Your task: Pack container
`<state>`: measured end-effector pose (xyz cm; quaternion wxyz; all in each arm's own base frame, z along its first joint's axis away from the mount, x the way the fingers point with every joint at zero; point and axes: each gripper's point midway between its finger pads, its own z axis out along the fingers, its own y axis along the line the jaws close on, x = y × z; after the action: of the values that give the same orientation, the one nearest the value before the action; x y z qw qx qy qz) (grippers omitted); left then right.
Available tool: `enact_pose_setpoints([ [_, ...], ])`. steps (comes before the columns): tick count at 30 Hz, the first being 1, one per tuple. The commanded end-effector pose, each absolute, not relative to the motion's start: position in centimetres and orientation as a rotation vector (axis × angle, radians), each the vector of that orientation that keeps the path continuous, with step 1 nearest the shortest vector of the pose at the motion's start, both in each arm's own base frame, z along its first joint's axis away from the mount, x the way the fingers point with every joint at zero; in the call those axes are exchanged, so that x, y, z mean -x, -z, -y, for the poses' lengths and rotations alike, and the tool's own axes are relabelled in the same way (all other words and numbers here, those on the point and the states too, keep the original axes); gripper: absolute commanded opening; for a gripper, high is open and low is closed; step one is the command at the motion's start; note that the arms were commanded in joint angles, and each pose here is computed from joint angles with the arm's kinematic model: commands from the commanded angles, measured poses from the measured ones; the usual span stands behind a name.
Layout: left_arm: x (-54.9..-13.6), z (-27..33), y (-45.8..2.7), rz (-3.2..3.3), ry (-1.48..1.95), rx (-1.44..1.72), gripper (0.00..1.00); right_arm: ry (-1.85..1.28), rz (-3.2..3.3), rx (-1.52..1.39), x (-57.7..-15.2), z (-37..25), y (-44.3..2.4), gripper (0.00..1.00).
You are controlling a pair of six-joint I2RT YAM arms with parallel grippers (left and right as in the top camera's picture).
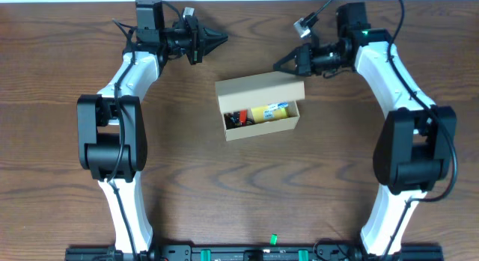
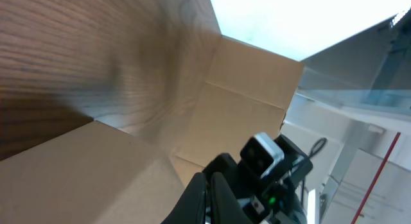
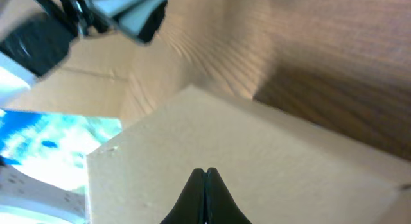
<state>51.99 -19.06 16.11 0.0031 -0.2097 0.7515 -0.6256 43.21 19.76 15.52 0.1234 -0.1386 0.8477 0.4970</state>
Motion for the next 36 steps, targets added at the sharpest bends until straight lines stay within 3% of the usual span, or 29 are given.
enact_pose_setpoints([
  [1, -52.2, 19.0, -16.3, -2.339, 1.952, 0.544, 0.06, -1.269, -2.458, 0.582, -42.3, -20.2, -16.5, 0.01],
  [10, -53.0, 18.7, -16.5, -2.327, 1.851, 0.461, 0.06, -1.067, -2.643, 0.678, -39.3, -21.1, -14.4, 0.01],
  [19, -51.0, 13.1, -16.3, -2.716, 1.0, 0.434, 0.05, -0.964, -2.727, 0.761, -37.4, -22.3, -13.2, 0.01],
  [31, -46.3, 7.6, -17.8, -2.921, 0.459, 0.373, 0.06, -0.641, -2.867, 0.883, -35.0, -22.4, -10.9, 0.01],
  [36, -45.8, 6.7, -18.3, -2.924, 0.382, 0.365, 0.06, -0.482, -2.88, 0.942, -34.2, -23.4, -10.3, 0.01],
])
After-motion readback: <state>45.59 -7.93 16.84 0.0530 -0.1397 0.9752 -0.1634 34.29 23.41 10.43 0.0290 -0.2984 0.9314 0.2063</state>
